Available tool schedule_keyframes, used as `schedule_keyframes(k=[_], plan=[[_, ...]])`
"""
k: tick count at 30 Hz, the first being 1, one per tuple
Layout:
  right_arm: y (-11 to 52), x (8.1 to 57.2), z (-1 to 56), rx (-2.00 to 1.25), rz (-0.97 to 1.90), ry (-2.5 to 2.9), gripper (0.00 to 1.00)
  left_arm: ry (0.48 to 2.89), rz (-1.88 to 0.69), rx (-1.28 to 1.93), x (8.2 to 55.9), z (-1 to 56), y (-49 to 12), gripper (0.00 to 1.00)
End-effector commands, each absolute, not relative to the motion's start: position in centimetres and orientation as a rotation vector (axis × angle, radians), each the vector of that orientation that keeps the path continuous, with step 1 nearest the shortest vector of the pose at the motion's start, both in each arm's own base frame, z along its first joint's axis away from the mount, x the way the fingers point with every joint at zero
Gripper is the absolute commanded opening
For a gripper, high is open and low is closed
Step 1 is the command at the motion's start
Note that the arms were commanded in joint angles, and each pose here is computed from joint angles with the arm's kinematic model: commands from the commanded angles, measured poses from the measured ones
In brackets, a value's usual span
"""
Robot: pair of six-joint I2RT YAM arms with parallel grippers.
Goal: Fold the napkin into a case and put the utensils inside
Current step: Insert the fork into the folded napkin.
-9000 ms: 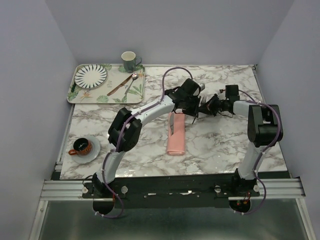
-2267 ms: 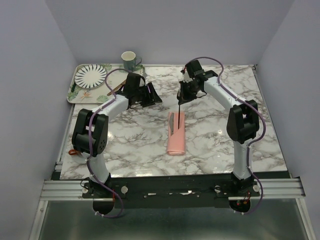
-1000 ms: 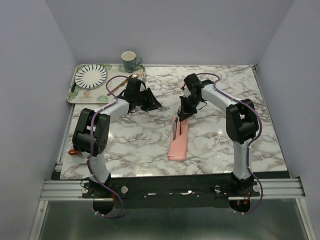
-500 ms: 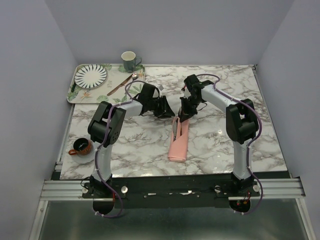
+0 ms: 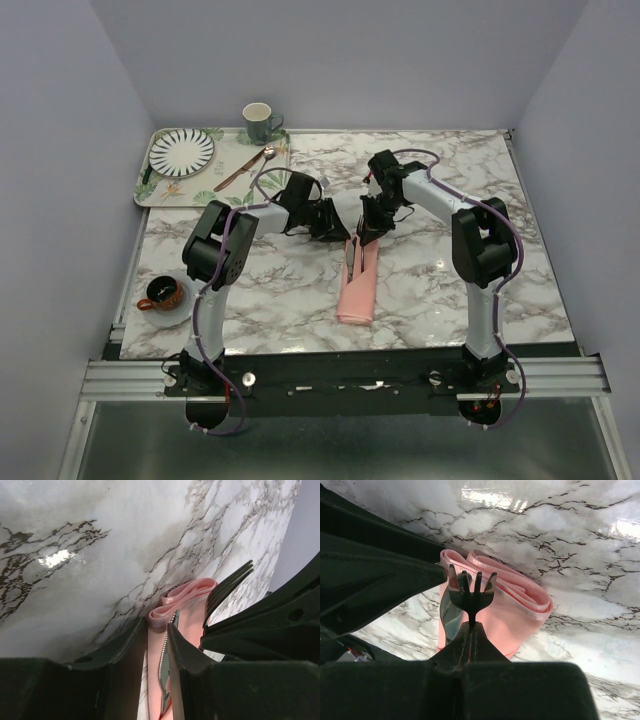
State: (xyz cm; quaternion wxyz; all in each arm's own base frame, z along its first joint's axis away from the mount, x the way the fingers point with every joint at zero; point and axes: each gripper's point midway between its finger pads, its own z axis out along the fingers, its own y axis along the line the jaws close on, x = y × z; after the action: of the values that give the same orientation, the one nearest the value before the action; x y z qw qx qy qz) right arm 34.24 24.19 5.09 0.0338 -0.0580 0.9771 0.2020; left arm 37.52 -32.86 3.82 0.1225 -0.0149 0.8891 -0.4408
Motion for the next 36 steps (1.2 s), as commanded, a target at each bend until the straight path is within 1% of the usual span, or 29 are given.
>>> schedule_keyframes(k=[1, 2, 5, 6, 8, 9, 10, 11, 17, 21, 26, 36], plan=[[23.8, 34.0, 5.1, -0.177, 0.581, 3.016, 0.01, 2.604, -1.318, -0.073, 37.7, 2.9, -33.4, 0.35], [23.8, 34.0, 5.1, -0.177, 0.582, 3.018, 0.01, 2.606, -1.325, -0.083, 37.7, 2.9, -33.5, 0.34], [23.7, 33.8, 4.9, -0.171, 0.581, 3.028, 0.01, 2.613, -1.331, -0.107, 37.7, 2.4, -33.5, 0.29], [23.7, 33.8, 4.9, -0.166, 0.582, 3.029, 0.01, 2.615, -1.332, -0.120, 37.7, 2.3, -33.5, 0.23], [23.5, 33.6, 4.8, -0.163, 0.580, 3.036, 0.01, 2.606, -1.339, -0.139, 37.8, 2.2, -33.6, 0.17], [23.5, 33.7, 4.7, -0.160, 0.579, 3.037, 0.01, 2.607, -1.340, -0.167, 37.9, 2.2, -33.6, 0.08], [23.5, 33.7, 4.7, -0.162, 0.577, 3.036, 0.01, 2.603, -1.340, -0.178, 38.0, 2.1, -33.5, 0.03], [23.4, 33.8, 4.6, -0.159, 0.573, 3.037, 0.01, 2.599, -1.339, -0.192, 38.0, 2.0, -33.4, 0.00], [23.4, 35.3, 4.7, -0.166, 0.564, 3.012, 0.01, 2.567, -1.274, -0.338, 39.2, 1.9, -31.9, 0.00], [23.8, 35.6, 4.9, -0.153, 0.584, 3.013, 0.01, 2.555, -1.236, -0.380, 39.6, 1.8, -31.3, 0.00], [23.9, 34.6, 5.0, -0.128, 0.613, 3.048, 0.01, 2.541, -1.178, -0.445, 40.1, 1.5, -30.5, 0.00], [24.2, 33.1, 4.8, -0.133, 0.643, 3.087, 0.01, 2.524, -1.165, -0.476, 40.5, 1.7, -30.3, 0.00]])
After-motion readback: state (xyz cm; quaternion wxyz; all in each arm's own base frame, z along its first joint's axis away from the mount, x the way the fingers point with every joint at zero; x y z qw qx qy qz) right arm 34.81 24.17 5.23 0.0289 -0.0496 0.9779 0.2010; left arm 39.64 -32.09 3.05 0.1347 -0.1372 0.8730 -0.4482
